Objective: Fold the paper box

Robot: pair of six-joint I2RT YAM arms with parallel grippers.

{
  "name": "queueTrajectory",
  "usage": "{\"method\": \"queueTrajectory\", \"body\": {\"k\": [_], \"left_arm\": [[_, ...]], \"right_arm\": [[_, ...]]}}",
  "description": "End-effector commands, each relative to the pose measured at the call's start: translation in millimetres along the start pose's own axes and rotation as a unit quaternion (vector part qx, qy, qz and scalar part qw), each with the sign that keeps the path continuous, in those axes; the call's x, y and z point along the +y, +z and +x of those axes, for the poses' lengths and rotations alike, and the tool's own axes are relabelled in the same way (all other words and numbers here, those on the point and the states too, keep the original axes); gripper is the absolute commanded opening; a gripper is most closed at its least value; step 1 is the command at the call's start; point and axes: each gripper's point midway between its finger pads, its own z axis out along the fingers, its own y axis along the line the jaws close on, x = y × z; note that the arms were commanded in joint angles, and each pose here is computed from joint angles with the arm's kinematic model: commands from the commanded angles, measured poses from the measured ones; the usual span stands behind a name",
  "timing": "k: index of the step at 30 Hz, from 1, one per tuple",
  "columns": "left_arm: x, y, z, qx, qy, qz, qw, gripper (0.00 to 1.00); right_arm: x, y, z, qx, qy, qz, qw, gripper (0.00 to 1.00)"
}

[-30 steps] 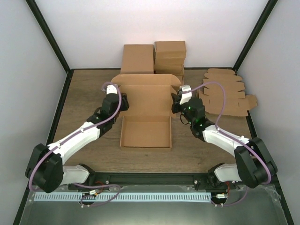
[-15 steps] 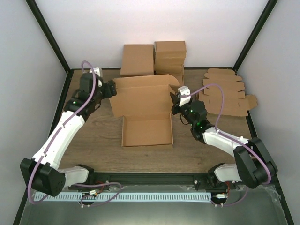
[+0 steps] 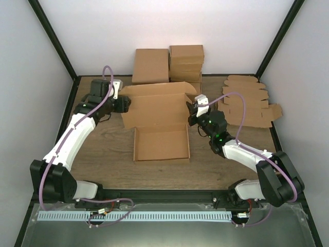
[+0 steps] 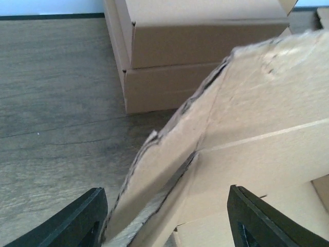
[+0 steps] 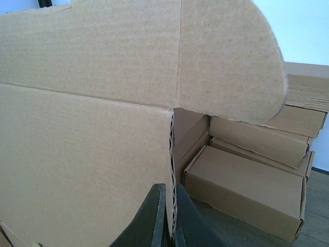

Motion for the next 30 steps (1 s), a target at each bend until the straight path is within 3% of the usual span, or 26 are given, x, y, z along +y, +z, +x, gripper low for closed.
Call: {"method": "queueTrajectory", "body": {"k": [1,10,19,30], "left_arm": [[2,10,12,0.033,0.009,0.004,0.999,0.63],[-1,20,26,0.066,-0.035,0.014,0.997,0.35],[-19,3,16,0.022,-0.056,-0.004,0.998,0.05],[-25,-8,9,-0.023,0.004,-0.038,0.999,0.04]], "right_arm": [[5,4,-18,-0.018,-0.011,-0.009,1.000,0.01],[1,6,-17,-0.005,-0.004,0.002,1.000,0.01],[-1,3,-17,0.007,0.039,0.012,0.999,0.02],[8,-7,-23,0.085,0.078,-0.007,0.993,0.21]]}}
